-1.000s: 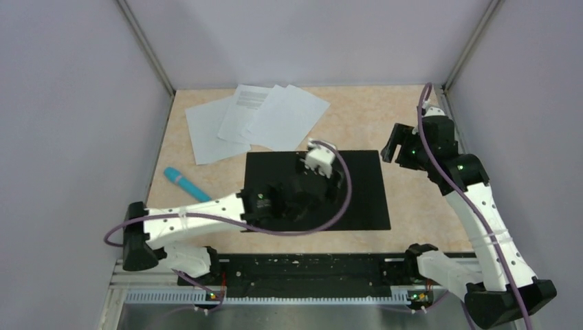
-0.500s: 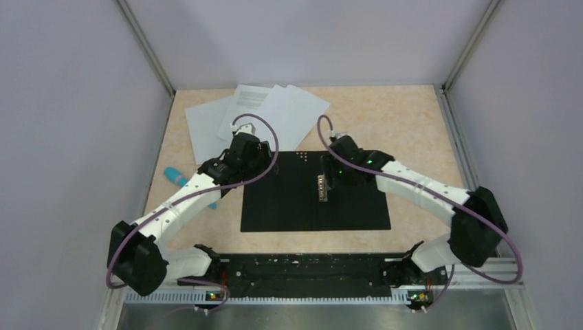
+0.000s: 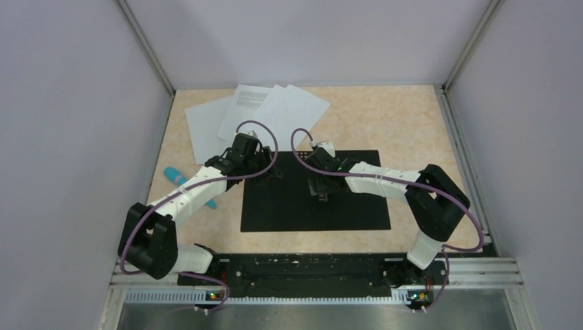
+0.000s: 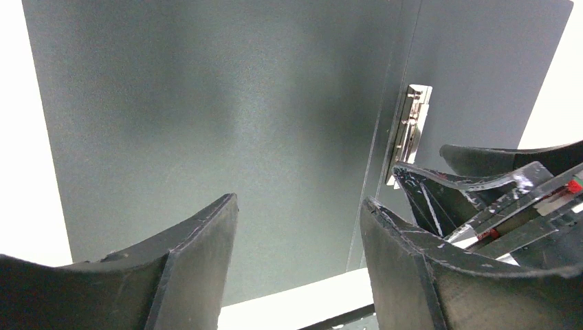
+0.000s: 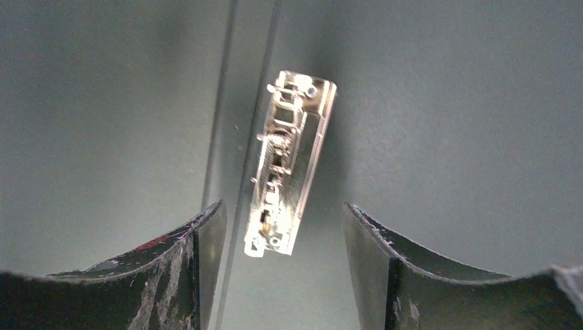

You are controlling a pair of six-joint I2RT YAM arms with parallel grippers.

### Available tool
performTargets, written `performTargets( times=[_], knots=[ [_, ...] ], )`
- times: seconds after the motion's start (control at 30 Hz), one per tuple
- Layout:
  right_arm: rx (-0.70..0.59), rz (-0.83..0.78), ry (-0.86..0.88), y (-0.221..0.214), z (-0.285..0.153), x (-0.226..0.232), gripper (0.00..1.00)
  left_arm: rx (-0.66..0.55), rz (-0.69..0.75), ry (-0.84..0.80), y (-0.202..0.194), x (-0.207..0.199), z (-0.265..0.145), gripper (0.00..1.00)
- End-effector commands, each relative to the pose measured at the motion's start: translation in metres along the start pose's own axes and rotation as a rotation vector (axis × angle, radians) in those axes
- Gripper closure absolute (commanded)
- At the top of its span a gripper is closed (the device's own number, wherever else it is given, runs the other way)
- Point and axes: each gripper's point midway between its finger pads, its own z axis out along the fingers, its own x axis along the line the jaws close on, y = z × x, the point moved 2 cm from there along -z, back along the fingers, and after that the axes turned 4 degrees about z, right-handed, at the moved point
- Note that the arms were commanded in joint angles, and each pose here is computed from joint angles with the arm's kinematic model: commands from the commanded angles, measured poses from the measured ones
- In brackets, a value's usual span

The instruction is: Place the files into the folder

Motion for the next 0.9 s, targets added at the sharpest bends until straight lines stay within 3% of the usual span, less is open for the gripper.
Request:
performTargets(
  times=[0.0, 0.17, 0.37, 0.63, 0.87],
  knots=[
    [-0.073, 0.019, 0.023, 0.015, 0.005, 0.012, 0.38, -0.013, -0.018, -0.029, 0.004, -0.002, 0.005, 0.3],
    [-0.055, 0.002, -0.011, 0.008, 0.011, 0.006, 0.42, -0.005, -0.035, -0.013, 0.001, 0.005, 0.008, 0.3],
    [-0.036, -0.017, 0.002, -0.002, 0.011, 0.003, 0.64, -0.005, -0.07, 0.019, -0.002, 0.013, 0.012, 0.3],
    [-0.012, -0.101, 0.041, -0.023, -0.001, -0.002, 0.83, 0.041, -0.118, 0.062, -0.008, 0.018, 0.018, 0.32],
    [0.004, -0.109, 0.052, -0.036, -0.013, -0.013, 0.85, 0.079, -0.16, 0.08, -0.02, 0.024, 0.023, 0.33]
  ],
)
